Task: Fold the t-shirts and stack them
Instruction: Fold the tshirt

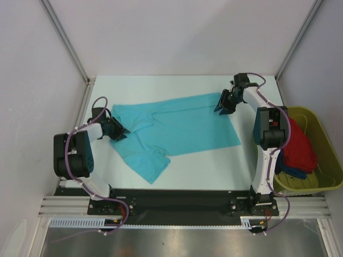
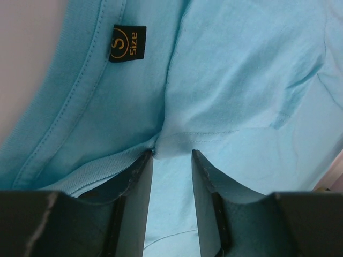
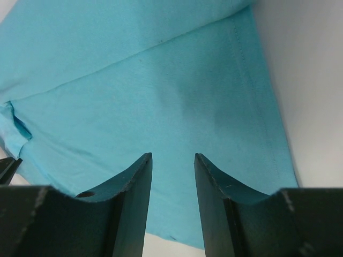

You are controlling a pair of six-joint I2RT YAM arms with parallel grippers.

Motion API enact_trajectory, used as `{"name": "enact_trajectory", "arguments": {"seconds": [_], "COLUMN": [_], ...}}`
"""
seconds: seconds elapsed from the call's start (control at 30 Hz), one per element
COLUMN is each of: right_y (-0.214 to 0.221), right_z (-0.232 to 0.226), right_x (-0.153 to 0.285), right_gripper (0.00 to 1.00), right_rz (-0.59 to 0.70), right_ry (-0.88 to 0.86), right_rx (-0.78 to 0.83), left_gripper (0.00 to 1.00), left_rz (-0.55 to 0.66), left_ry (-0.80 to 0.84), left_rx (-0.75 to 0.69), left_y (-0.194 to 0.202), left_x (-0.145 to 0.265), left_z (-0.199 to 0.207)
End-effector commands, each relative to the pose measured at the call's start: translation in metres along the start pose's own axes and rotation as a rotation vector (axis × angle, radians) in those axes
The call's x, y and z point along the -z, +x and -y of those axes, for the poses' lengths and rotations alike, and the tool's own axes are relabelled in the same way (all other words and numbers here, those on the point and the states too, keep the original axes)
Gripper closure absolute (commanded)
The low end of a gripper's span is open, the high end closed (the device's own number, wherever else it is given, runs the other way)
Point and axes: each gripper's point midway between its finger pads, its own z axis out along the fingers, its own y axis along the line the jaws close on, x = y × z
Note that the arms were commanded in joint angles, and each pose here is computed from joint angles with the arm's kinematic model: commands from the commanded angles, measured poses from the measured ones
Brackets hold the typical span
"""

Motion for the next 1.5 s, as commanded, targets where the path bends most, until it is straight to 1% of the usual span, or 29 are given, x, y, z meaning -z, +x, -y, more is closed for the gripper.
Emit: {"name": "enact_trajectory", "arguments": {"seconds": [0.0, 0.03, 0.13, 0.17, 0.2, 0.33, 0.37, 0.43, 0.47, 0.53, 0.63, 0.73, 0.77, 0.87, 1.0, 1.17, 1.47], "right_y": [-0.014, -0.015, -0.013, -0.013, -0.013, -0.010, -0.011, -0.013, -0.014, -0.022, -0.046, -0.064, -0.071, -0.089, -0.103, -0.108, -0.107], "right_z": [-0.012, -0.012, -0.012, -0.012, -0.012, -0.011, -0.010, -0.008, -0.008, -0.006, -0.003, 0.000, 0.007, 0.017, 0.015, 0.021, 0.033], "right_x": [0.023, 0.023, 0.022, 0.022, 0.022, 0.019, 0.019, 0.015, 0.013, 0.012, 0.012, 0.008, 0.008, 0.004, -0.002, -0.014, -0.030], "right_gripper": [0.57, 0.57, 0.57, 0.57, 0.57, 0.57, 0.57, 0.57, 0.57, 0.56, 0.56, 0.55, 0.55, 0.55, 0.55, 0.57, 0.57], "right_rz": [0.062, 0.062, 0.057, 0.057, 0.058, 0.053, 0.060, 0.067, 0.070, 0.096, 0.200, 0.257, 0.284, 0.330, 0.350, 0.343, 0.327], "right_ry": [-0.039, -0.039, -0.040, -0.044, -0.044, -0.048, -0.048, -0.043, -0.040, -0.027, 0.005, 0.037, 0.077, 0.117, 0.108, 0.100, 0.102], "right_rx": [0.033, 0.034, 0.030, 0.029, 0.028, 0.018, 0.019, 0.008, -0.001, -0.011, -0.044, -0.071, -0.084, -0.106, -0.117, -0.177, -0.207], "left_gripper": [0.60, 0.60, 0.68, 0.72, 0.74, 0.79, 0.83, 0.85, 0.92, 0.99, 1.00, 1.00, 1.00, 1.00, 1.00, 1.00, 1.00], "left_rz": [0.031, 0.035, 0.041, 0.039, 0.042, 0.058, 0.063, 0.073, 0.072, 0.068, 0.068, 0.089, 0.099, 0.113, 0.120, 0.114, 0.117], "left_ry": [0.000, 0.003, 0.004, -0.001, -0.003, -0.004, -0.002, 0.004, 0.007, 0.016, 0.027, 0.039, 0.040, 0.053, 0.070, 0.088, 0.085], "left_rx": [-0.005, -0.005, -0.016, -0.020, -0.024, -0.043, -0.047, -0.053, -0.057, -0.060, -0.067, -0.092, -0.100, -0.117, -0.127, -0.118, -0.129], "left_y": [-0.013, -0.015, -0.019, -0.020, -0.022, -0.028, -0.029, -0.030, -0.030, -0.030, -0.032, -0.037, -0.039, -0.042, -0.044, -0.044, -0.044], "left_x": [-0.005, -0.004, -0.004, -0.004, -0.003, 0.003, 0.005, 0.010, 0.011, 0.014, 0.021, 0.031, 0.035, 0.042, 0.051, 0.053, 0.056], "left_z": [0.006, 0.008, 0.011, 0.010, 0.012, 0.016, 0.017, 0.020, 0.021, 0.024, 0.031, 0.038, 0.040, 0.047, 0.054, 0.058, 0.059]}}
